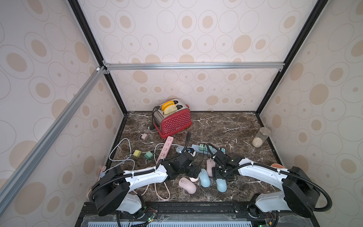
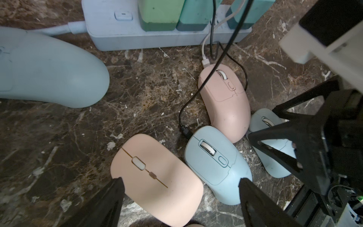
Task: Unplug the wireless mouse
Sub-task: Move the mouse to the center of the board, then pick up the mouse from the center of the board.
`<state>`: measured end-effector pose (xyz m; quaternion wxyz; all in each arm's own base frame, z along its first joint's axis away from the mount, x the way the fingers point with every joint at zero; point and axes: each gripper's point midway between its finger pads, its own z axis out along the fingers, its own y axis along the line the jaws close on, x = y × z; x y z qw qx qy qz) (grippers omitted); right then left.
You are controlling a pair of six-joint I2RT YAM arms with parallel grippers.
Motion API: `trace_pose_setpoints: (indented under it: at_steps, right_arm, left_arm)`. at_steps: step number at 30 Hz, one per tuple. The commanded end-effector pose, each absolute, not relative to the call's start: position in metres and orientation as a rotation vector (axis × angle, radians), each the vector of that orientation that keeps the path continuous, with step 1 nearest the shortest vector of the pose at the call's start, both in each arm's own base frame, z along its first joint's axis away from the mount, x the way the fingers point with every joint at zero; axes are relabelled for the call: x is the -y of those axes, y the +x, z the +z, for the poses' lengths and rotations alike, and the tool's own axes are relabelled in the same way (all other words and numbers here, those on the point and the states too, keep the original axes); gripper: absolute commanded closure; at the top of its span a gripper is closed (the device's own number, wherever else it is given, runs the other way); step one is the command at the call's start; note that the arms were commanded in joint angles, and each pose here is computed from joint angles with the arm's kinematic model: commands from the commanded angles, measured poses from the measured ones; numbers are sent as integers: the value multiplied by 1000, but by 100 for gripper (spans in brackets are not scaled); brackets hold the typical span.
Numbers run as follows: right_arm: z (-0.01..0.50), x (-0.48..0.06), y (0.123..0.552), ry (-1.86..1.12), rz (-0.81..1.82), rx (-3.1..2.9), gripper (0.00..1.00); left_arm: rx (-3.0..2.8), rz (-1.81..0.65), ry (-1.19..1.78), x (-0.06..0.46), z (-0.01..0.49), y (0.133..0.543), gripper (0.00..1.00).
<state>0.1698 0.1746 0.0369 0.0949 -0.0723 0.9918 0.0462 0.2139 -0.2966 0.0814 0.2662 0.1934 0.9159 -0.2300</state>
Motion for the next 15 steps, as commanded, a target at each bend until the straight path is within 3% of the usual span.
trace_pose_setpoints:
  at_steps: [1, 9, 15]
  right_arm:
    - [46, -165, 162, -281, 97, -2943, 20]
    - [31, -174, 147, -387, 207, -2943, 20]
    - [20, -176, 139, -475, 114, -2916, 24]
  left_arm:
    - [-2435, -610, 533, 295, 90, 217, 7]
    - [-2433, -603, 513, 291, 88, 219, 6]
    - [-2399, -608, 502, 286, 94, 220, 1]
